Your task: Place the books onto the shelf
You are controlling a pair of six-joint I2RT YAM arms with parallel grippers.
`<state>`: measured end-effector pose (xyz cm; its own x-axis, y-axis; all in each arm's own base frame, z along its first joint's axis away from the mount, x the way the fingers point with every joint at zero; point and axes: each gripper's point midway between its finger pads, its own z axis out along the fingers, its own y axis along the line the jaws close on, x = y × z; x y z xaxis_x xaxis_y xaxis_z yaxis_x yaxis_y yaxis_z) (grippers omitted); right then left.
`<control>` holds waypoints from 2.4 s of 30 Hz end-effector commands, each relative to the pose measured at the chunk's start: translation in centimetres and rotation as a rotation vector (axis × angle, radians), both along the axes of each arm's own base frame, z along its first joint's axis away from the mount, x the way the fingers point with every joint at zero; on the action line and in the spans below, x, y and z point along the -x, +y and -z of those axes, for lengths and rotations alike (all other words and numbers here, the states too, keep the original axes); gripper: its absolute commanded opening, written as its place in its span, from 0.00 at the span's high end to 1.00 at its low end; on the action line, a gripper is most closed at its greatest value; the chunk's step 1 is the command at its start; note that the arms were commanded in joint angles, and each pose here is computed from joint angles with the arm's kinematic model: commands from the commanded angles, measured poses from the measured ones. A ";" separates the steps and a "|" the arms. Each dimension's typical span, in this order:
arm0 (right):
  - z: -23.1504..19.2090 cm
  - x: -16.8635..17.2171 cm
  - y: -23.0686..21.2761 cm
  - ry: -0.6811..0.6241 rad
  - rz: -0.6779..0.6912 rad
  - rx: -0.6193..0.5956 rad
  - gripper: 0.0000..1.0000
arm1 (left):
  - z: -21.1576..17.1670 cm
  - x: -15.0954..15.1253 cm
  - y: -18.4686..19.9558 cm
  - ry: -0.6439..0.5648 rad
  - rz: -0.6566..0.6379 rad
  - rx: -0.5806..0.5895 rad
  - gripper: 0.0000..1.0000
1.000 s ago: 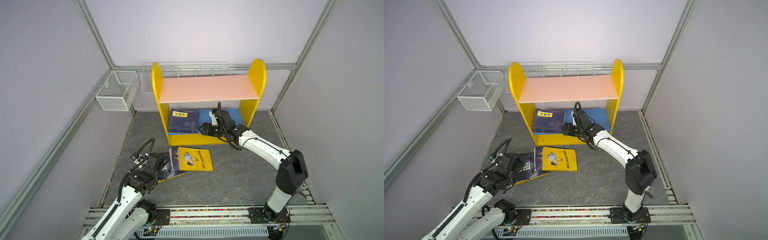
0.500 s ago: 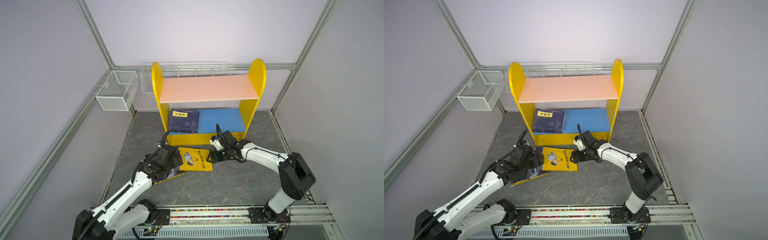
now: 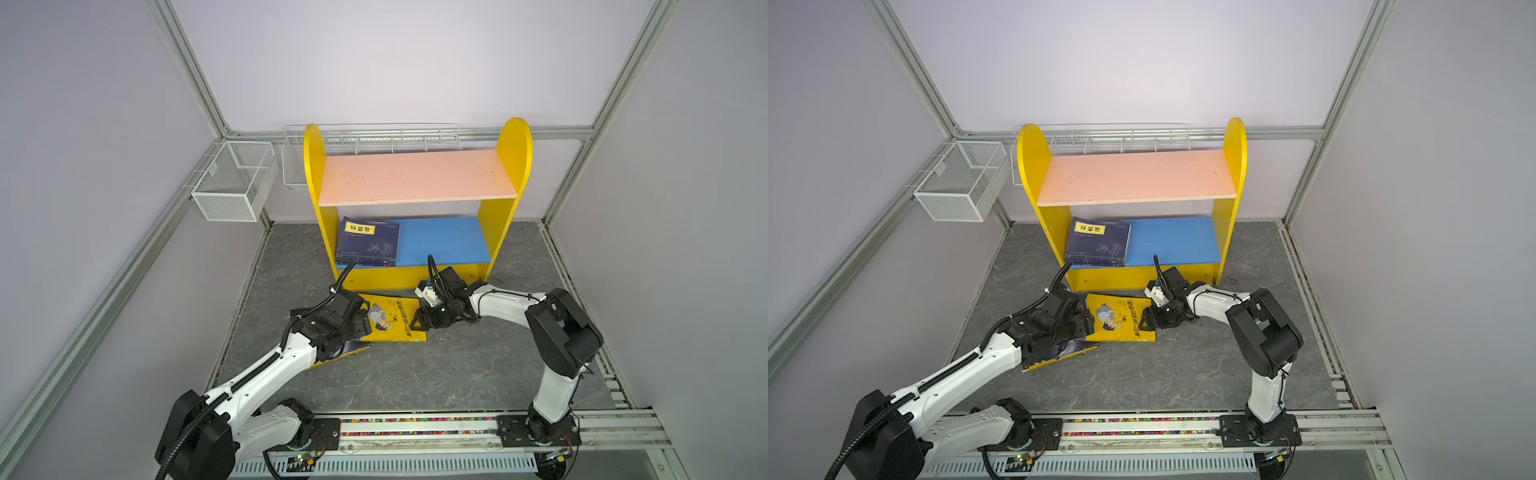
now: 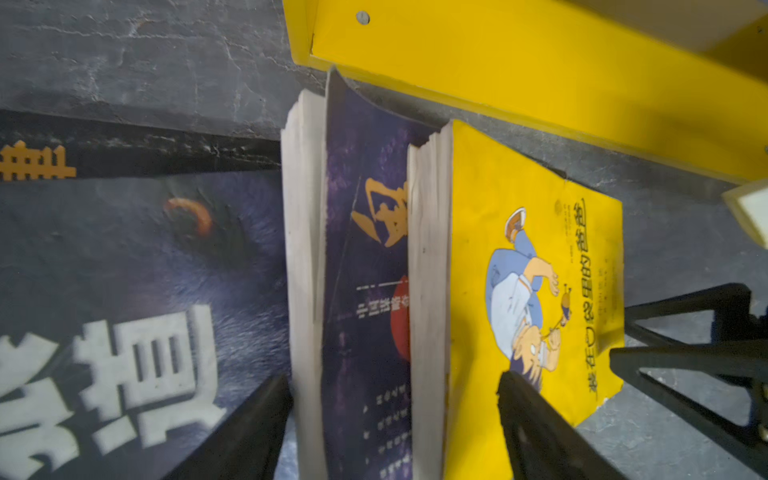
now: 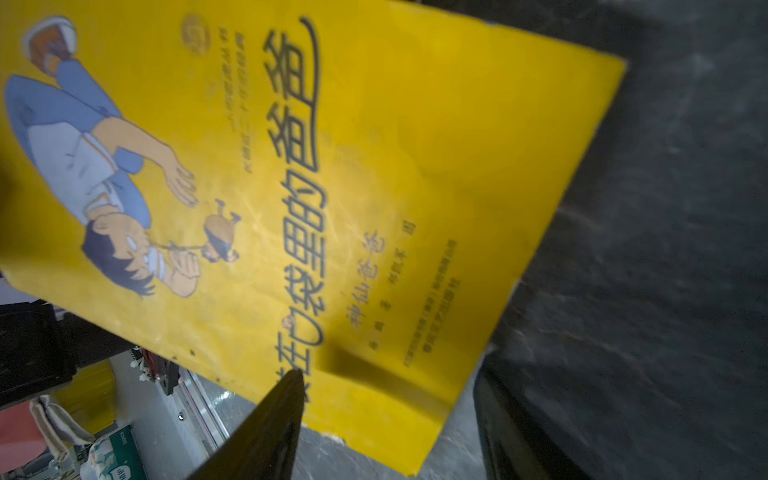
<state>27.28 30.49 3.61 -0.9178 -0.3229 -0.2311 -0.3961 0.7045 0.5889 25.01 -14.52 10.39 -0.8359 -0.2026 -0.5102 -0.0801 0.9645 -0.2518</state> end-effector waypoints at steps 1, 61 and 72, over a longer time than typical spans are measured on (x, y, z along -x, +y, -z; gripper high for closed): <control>0.7 0.3 1.2 0.051 -0.007 -0.069 0.33 | 0.8 0.1 0.2 0.010 -0.005 -0.018 0.23; -22.5 -7.2 -15.6 -0.588 0.688 -0.229 0.30 | -25.4 1.2 -6.9 -0.614 0.349 0.706 1.00; -25.6 -4.3 -20.5 -0.706 0.810 -0.166 0.29 | -27.0 -6.7 -13.9 -0.736 0.195 0.697 1.00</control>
<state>32.33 11.44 30.13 -0.4918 0.4066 -0.7700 -0.1946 0.8106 0.5523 29.29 -29.16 31.03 -0.5940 -0.3603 -0.7193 0.4334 0.6099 -0.6635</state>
